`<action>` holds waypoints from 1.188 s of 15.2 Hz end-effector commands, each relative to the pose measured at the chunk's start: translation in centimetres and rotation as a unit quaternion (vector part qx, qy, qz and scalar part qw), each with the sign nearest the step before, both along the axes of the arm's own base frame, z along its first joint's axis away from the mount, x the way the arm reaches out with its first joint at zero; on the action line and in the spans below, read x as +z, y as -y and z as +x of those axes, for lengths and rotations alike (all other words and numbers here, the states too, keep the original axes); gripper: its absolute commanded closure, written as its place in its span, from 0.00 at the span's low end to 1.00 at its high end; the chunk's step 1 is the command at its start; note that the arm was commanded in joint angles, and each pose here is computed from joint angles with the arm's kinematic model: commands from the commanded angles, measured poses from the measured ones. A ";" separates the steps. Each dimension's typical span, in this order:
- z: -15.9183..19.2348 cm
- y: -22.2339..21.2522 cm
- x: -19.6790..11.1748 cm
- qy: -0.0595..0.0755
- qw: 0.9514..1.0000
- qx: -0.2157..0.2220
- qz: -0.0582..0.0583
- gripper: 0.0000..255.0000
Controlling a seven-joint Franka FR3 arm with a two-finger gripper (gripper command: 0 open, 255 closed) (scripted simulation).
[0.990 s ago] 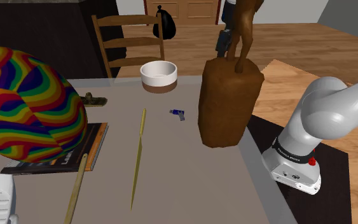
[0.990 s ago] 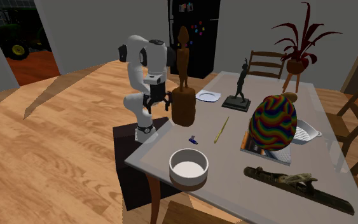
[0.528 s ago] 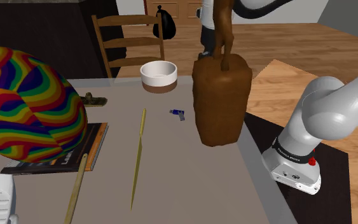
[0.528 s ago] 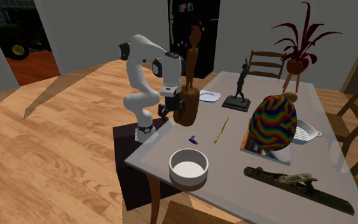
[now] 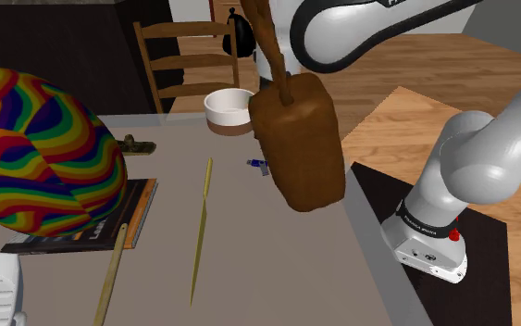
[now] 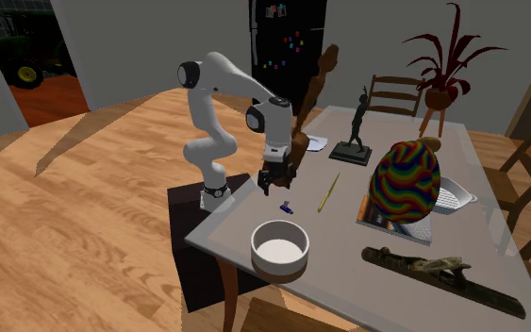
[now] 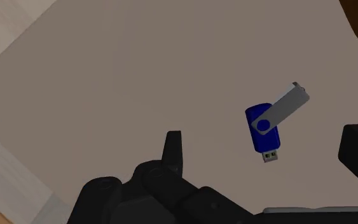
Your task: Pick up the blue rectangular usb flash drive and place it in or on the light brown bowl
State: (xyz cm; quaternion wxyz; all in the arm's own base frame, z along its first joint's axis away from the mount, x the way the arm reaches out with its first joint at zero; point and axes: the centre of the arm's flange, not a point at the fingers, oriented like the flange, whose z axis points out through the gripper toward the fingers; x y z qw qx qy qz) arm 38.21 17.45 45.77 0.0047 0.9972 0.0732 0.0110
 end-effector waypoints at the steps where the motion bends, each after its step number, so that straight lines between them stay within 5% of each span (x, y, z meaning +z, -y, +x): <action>1: 0.3 -2.4 -2.4 -0.010 1.000 0.007 0.001 0.00; 8: 0.6 -3.3 -6.4 -0.013 1.000 0.008 0.003 0.00; 9: 0.9 -5.0 -4.1 -0.071 0.963 -0.141 0.219 0.00; 10: 0.9 -5.0 -4.1 -0.071 0.963 -0.141 0.219 0.00; 14: 1.5 -2.6 -3.3 -0.043 0.981 -0.143 0.127 0.00; 17: 1.9 -1.0 -2.5 -0.021 0.988 -0.144 0.058 0.00; 18: 1.9 -0.7 -2.3 -0.018 0.988 -0.144 0.047 0.00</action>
